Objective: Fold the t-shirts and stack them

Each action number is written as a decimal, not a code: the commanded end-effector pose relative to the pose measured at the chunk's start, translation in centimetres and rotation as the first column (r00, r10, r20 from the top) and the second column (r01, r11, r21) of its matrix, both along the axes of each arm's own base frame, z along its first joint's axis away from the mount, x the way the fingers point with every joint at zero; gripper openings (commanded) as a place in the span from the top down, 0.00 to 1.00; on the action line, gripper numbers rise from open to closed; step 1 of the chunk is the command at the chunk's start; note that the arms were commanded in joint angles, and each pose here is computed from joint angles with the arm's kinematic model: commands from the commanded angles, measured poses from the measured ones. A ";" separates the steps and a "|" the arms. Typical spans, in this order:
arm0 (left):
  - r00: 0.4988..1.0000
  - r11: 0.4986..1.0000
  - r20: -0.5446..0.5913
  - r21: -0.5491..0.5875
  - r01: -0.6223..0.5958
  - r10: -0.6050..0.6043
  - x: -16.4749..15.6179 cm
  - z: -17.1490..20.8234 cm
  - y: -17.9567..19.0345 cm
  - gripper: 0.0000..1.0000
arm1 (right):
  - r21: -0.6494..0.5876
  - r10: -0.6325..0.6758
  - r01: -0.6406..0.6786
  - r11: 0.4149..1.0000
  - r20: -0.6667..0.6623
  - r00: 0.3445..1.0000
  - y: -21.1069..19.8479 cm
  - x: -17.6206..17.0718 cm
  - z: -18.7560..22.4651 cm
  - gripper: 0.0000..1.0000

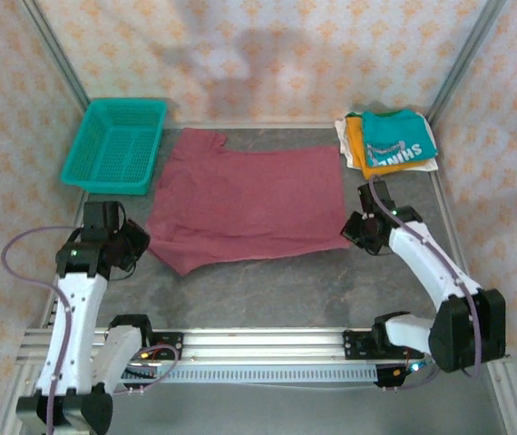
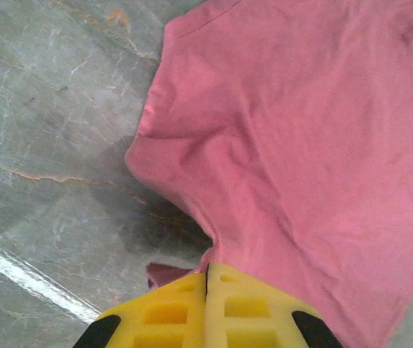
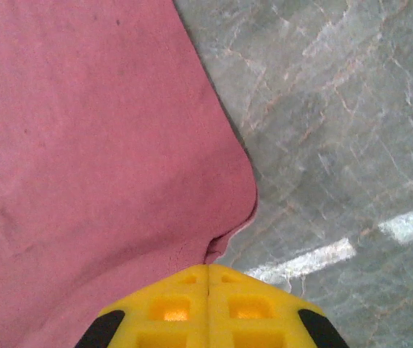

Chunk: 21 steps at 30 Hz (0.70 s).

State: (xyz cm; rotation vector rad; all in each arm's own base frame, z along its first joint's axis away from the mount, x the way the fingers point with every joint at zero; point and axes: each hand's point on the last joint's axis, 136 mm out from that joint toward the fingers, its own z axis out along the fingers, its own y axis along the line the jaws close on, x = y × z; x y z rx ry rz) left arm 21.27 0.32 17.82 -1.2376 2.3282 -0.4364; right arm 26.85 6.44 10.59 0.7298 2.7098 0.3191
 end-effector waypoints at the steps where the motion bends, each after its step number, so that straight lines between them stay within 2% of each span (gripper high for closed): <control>1: 0.999 0.996 0.005 0.077 0.038 -0.039 0.3 1.3 0.8 1.00 | -0.046 0.007 -0.007 0.999 0.000 1.000 -0.9 1.4 0.3 1.00; 4: 0.999 0.996 -0.028 0.080 0.046 -0.043 -1.4 1.4 0.7 1.00 | -0.046 0.009 -0.009 0.999 0.000 1.000 -1.0 1.0 0.7 1.00; 9: 0.995 0.999 -0.091 -0.028 0.029 -0.032 -5.2 -1.0 -1.1 1.00 | -0.033 0.007 -0.007 0.999 0.006 1.000 -1.3 -1.6 0.8 1.00; 14: 0.989 0.996 -0.142 -0.082 0.040 -0.051 -9.2 -3.5 -2.4 1.00 | -0.010 0.013 -0.013 1.000 -0.034 0.999 -1.2 -3.9 -1.2 1.00; 18: 0.991 0.990 -0.124 -0.140 0.030 -0.047 -9.9 -5.1 -3.4 1.00 | 0.025 0.021 -0.020 0.999 -0.027 0.999 -0.6 -3.8 -2.0 1.00; 21: 0.997 0.987 -0.051 -0.154 0.043 -0.052 -8.9 -3.5 -3.7 1.00 | 0.031 0.039 -0.038 0.999 -0.029 0.999 -0.3 -3.5 -1.5 1.00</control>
